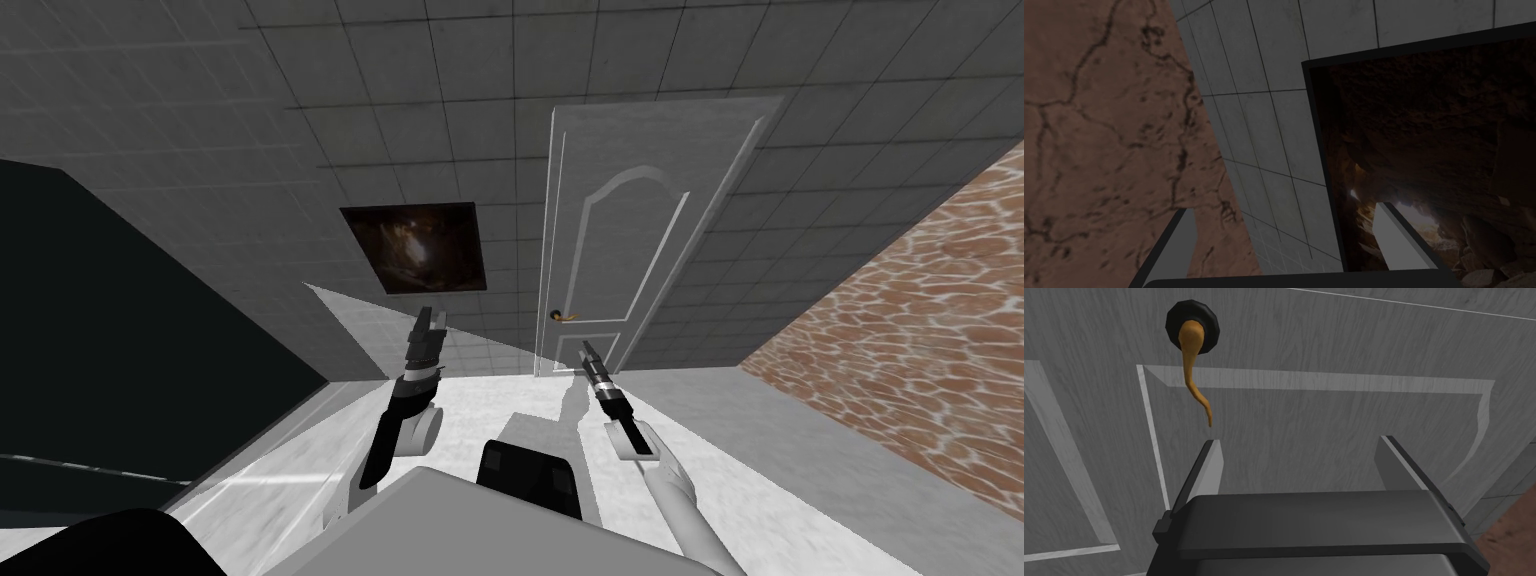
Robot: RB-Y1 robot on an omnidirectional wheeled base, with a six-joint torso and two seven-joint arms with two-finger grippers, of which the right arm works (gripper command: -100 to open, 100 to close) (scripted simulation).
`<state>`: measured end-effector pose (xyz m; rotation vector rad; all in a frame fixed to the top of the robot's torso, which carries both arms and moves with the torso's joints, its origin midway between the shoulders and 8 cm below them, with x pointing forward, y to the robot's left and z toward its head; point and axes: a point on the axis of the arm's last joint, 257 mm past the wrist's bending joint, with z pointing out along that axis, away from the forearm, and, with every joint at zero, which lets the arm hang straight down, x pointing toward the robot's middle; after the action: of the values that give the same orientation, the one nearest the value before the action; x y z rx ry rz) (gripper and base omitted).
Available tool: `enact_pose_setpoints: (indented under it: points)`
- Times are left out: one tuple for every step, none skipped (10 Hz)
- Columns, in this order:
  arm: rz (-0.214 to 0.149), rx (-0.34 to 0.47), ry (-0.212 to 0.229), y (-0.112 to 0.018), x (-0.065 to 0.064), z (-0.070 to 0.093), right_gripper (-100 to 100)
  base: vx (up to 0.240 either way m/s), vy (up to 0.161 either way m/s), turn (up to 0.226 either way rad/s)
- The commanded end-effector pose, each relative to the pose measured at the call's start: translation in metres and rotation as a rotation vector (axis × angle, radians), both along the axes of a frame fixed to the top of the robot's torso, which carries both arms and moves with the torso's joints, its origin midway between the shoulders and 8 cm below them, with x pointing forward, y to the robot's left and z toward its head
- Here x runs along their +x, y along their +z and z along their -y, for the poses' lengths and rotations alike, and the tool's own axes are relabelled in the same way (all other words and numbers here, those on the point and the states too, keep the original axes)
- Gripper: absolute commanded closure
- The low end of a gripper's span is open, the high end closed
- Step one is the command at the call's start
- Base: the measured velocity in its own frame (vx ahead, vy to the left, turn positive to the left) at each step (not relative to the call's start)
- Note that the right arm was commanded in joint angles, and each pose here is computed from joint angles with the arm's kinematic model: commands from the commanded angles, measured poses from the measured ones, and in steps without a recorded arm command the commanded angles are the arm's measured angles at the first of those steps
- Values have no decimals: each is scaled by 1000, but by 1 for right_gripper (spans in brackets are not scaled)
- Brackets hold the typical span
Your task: Pull the door open
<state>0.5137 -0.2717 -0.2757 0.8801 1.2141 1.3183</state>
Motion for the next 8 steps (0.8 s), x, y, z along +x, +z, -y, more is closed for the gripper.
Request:
enact_pose_setpoints:
  points:
    - [-20,1,2,-8,4,2,-100,74,-4,3]
    - [-25,1,1,-11,4,2,-100,57,-7,3]
    - [-41,1,2,-17,5,4,-100,57,-8,2]
    - [-56,2,2,-23,7,5,-100,88,-19,2]
    - [-71,2,3,-29,8,6,-100,96,-12,8]
    - [-85,2,3,-34,9,8,-100,90,-2,5]
    - [-98,3,3,-39,10,9,-100,101,-8,1]
    - [-111,3,3,-44,11,10,-100,104,-10,5]
